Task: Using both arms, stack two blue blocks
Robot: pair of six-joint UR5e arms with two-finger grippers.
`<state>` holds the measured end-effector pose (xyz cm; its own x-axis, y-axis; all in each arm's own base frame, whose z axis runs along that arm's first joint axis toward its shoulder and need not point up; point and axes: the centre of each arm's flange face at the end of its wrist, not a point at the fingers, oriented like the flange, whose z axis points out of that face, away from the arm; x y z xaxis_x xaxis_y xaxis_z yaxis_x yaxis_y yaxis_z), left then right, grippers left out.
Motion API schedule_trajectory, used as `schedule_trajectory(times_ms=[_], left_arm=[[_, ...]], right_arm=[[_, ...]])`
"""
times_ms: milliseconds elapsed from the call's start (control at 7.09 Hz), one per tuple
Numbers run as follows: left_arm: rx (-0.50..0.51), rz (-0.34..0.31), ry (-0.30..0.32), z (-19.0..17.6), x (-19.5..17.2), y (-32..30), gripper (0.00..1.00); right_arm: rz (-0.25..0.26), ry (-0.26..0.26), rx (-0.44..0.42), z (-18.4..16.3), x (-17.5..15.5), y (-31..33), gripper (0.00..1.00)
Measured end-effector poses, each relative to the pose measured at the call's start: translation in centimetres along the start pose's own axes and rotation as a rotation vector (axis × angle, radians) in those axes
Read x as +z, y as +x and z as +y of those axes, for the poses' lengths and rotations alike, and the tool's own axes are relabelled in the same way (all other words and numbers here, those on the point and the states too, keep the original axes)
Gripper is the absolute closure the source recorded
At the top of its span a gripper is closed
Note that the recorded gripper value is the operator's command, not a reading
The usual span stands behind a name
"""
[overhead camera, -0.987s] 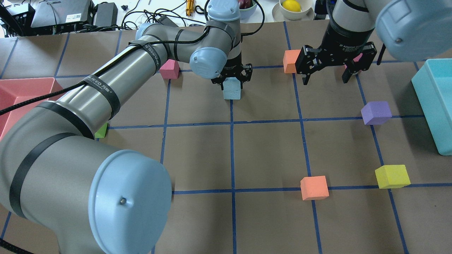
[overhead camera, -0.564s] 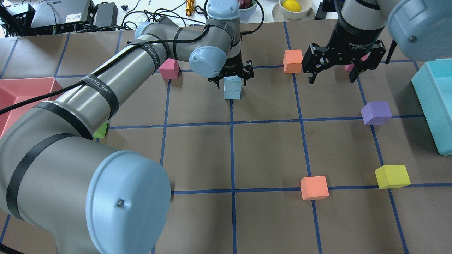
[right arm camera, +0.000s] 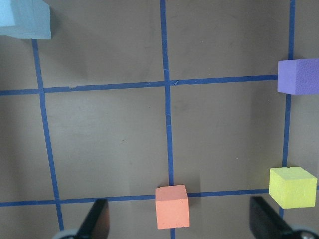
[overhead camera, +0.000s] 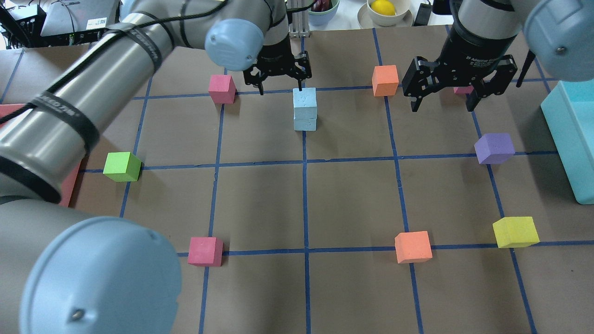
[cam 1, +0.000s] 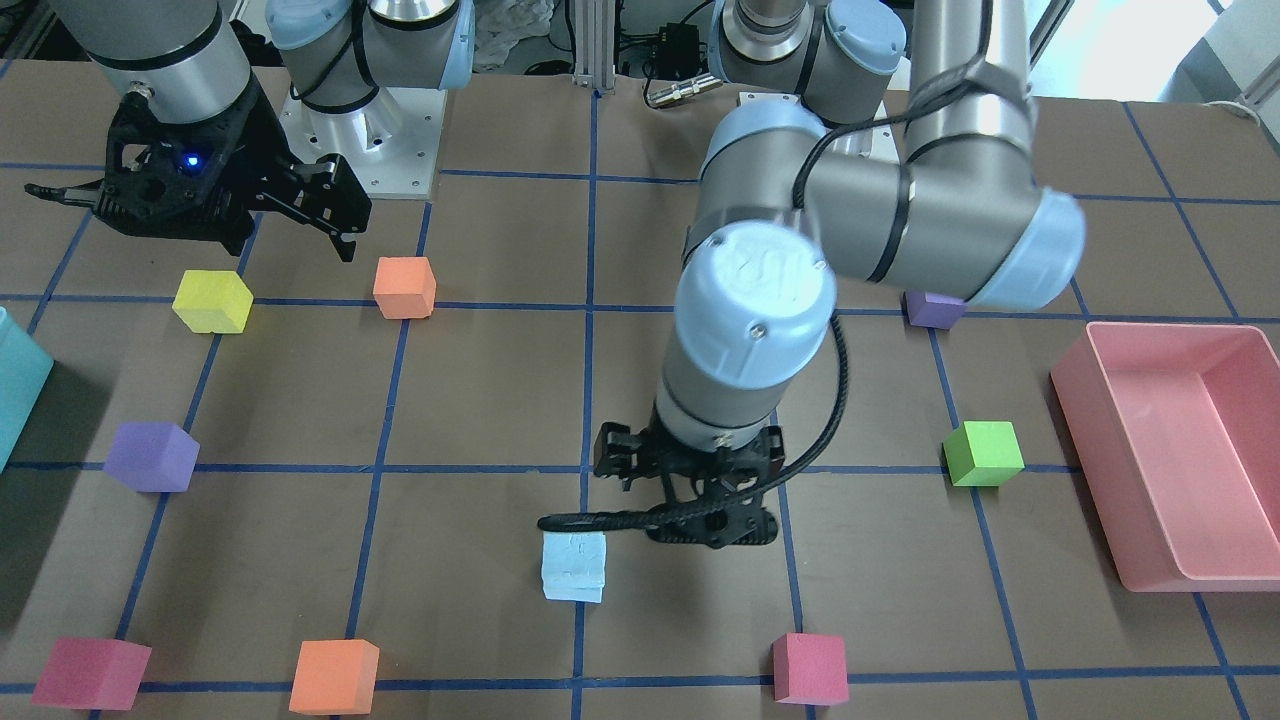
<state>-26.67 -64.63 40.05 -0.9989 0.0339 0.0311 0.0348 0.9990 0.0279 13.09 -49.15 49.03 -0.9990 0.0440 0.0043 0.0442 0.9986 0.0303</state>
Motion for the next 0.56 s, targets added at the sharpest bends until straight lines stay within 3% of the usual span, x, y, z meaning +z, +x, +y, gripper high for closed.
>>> schedule_trajectory(times_ms=[282,564], left_arm=[[0.065,-0.002,0.019,3.5,-7.5,-6.1,0.00],[0.097,-0.002,0.016,8.3,-10.6,-9.8,0.00]], right_arm=[[-0.001,0.012,0.002,-0.1,-0.2,0.1,0.00],[-0.001,0.013,0.002,-0.2,-0.2,0.1,0.00]])
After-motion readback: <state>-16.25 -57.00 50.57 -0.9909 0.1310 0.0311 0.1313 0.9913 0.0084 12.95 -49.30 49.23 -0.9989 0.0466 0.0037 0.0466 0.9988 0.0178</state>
